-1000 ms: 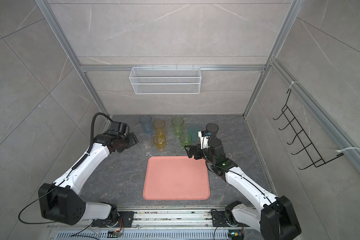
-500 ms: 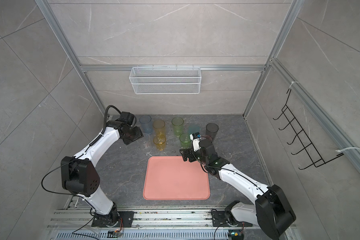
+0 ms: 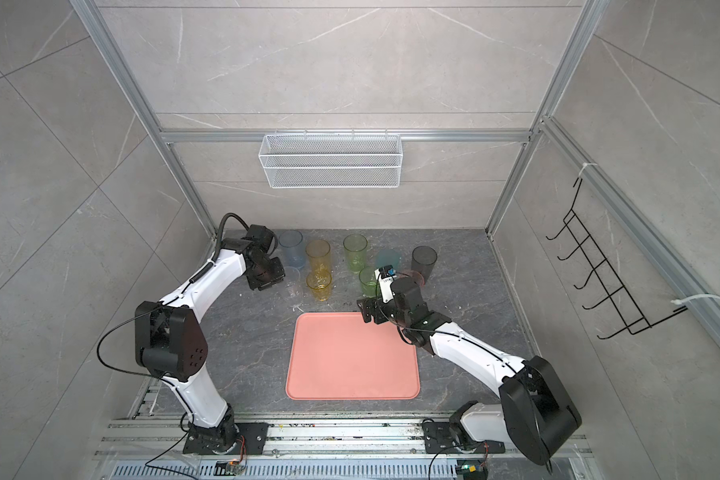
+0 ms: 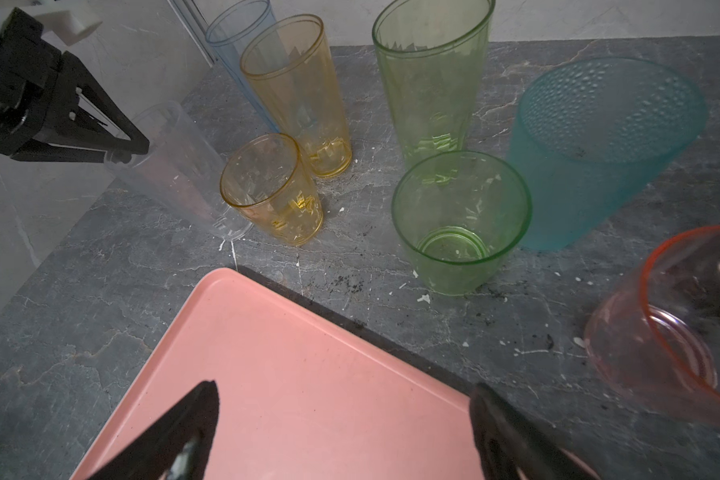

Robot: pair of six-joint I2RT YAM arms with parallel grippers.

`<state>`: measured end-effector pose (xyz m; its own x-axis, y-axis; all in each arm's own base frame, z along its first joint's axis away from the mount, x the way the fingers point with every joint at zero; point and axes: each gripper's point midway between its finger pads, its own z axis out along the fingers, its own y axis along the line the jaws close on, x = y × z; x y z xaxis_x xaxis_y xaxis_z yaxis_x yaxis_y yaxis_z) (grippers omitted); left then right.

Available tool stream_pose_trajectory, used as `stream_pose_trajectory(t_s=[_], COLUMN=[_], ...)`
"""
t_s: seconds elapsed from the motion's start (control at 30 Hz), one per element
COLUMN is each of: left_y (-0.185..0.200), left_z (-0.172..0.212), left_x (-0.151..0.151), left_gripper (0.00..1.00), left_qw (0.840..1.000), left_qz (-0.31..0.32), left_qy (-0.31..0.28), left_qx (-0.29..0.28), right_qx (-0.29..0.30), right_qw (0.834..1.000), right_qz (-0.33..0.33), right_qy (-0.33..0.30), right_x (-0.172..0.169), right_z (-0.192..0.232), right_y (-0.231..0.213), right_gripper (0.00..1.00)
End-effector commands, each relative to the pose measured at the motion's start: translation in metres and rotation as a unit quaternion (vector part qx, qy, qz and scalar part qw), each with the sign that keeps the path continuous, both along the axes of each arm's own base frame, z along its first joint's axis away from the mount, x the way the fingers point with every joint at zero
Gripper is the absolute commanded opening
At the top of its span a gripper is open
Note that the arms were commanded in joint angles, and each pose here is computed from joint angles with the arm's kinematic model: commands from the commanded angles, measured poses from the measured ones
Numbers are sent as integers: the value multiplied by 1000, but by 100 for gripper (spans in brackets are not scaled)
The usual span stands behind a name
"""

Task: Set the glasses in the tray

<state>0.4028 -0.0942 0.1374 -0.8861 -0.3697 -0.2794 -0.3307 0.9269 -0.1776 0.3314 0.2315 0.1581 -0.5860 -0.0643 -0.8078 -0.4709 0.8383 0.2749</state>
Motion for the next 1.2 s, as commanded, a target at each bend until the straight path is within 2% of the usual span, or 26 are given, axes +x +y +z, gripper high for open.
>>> stream_pose_trajectory(t_s=[0.0,0.33,0.43,0.73,0.97,1.17], left_y=[3,5,6,12,27,33], left_z=[5,1,1,9,25,47], left_x=[0,-1,-1,-8,-31,-55], left_gripper=[28,19,13,3,2,0], left_qw=[1000,1000,1000,999,997,996], left_qz=[-9,-11,-11,-18,-20,-28], left_qy=[4,11,11,15,33,29], left_qx=[9,17,22,36,72,77], right_qx=[-11,-19,-23,-30,-37,-38], right_qw=[1000,1000,1000,1000,999,999], right_qz=[2,0,-1,-3,-8,-7], right_qy=[-10,-6,-6,-1,-1,2], right_x=[5,6,6,7,9,9], right_z=[6,3,2,-3,-6,-9], right_y=[3,5,5,5,4,5], right_gripper=[95,95,95,95,95,95])
